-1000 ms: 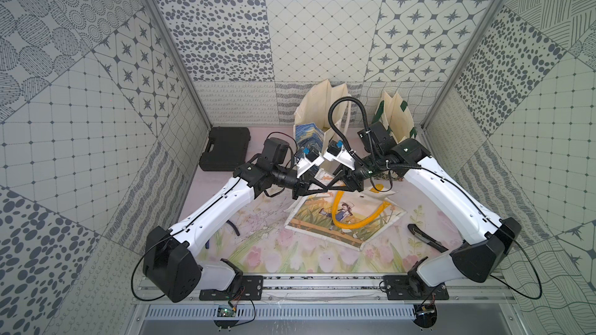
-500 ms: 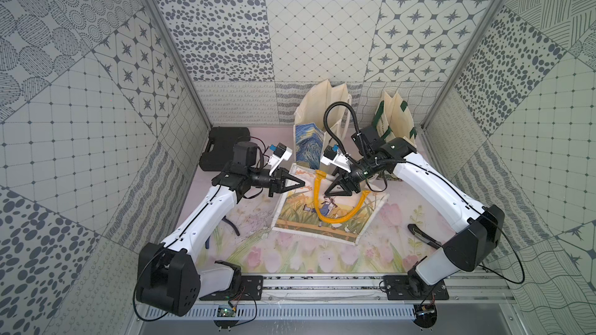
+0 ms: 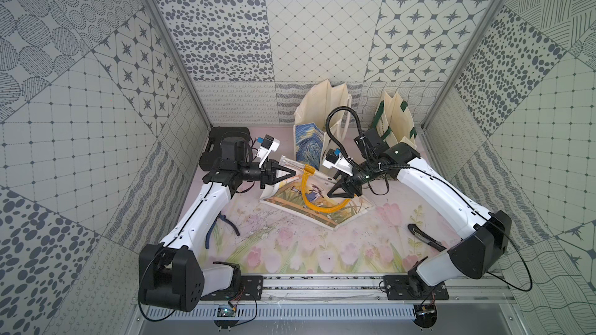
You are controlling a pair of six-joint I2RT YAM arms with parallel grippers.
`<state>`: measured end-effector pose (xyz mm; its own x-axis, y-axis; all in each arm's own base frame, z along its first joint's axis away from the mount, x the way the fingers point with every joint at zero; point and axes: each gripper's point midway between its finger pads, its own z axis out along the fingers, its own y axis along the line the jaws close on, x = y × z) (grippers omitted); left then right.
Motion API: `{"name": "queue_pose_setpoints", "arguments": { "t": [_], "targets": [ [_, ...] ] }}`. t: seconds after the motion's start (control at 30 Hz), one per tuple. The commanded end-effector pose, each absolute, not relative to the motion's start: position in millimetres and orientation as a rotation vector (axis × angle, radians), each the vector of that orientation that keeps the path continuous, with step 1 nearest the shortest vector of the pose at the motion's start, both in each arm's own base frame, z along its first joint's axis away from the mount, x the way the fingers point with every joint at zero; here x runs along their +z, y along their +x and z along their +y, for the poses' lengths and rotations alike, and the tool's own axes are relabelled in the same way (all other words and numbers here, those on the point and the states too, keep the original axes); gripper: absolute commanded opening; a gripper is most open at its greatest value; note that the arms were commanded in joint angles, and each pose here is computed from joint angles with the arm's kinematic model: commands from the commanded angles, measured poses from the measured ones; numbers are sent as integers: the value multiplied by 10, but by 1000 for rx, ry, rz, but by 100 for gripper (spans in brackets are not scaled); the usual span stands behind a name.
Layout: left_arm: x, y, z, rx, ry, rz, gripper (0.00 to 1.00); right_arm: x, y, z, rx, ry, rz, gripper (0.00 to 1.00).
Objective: Put away the canvas bag
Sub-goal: Press the canvas bag.
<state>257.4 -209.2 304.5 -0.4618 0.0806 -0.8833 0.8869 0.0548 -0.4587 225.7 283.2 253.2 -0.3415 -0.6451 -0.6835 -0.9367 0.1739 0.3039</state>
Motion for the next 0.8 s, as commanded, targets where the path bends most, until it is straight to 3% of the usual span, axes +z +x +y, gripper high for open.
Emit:
{"name": "queue_pose_setpoints", "arguments": {
  "t": [0.0, 0.77],
  "targets": [
    [3386, 2493, -2033, -1459, 1110, 1434, 0, 2322, 2235, 2614, 866, -1464, 2206, 48],
    [3251, 2619, -1982, -1390, 1065, 1518, 0, 2096, 2090, 2389, 796, -1400, 2343, 48]
  ]
}}
